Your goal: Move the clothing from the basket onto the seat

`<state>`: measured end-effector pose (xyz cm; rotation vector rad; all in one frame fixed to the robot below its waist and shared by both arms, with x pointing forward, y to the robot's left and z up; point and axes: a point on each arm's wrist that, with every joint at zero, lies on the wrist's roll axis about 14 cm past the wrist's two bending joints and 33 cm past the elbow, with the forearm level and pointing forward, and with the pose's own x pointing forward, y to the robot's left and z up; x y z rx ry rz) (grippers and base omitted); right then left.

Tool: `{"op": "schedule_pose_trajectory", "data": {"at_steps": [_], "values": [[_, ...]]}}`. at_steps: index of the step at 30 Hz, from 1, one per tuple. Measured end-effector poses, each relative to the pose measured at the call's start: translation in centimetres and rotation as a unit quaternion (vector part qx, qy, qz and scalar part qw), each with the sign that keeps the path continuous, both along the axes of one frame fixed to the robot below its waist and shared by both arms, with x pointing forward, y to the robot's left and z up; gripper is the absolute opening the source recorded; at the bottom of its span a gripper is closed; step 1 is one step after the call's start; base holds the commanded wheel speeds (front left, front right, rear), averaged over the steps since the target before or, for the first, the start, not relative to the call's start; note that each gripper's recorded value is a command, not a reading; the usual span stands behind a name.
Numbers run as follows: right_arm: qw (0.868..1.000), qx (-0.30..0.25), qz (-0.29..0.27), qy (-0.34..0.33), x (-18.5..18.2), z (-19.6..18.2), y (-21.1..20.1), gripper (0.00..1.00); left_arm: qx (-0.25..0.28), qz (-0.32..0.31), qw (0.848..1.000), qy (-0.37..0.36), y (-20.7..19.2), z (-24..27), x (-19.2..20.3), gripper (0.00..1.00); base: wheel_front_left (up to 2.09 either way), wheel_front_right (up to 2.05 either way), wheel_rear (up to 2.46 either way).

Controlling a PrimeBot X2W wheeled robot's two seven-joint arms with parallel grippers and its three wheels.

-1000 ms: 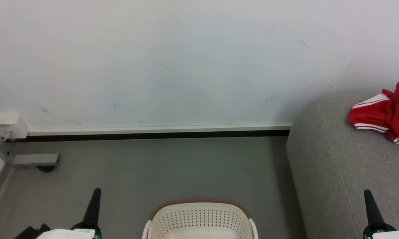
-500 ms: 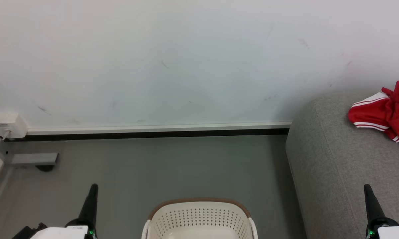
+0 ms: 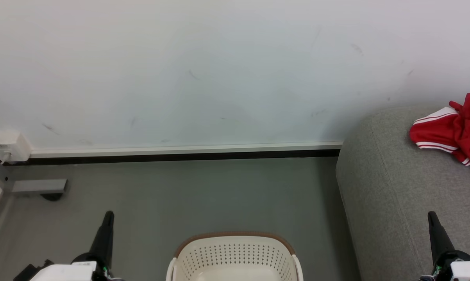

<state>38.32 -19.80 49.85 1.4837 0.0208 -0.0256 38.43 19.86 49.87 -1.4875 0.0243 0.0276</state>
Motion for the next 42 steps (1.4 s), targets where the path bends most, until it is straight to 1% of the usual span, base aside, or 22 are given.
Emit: {"op": "schedule_pose_trajectory", "data": {"at_steps": [14,42], "values": [[0.999,0.046,0.002,-0.011,0.41,0.57,-0.03,0.0,-0.04,-0.001,0.999,-0.01,0.1,0.49,0.35,0.0,0.0,0.0,0.0],[0.999,0.047,0.002,-0.011,0.42,0.59,-0.04,0.0,-0.041,-0.001,0.999,-0.01,0.1,0.53,0.36,0.0,0.0,0.0,0.0]]}}
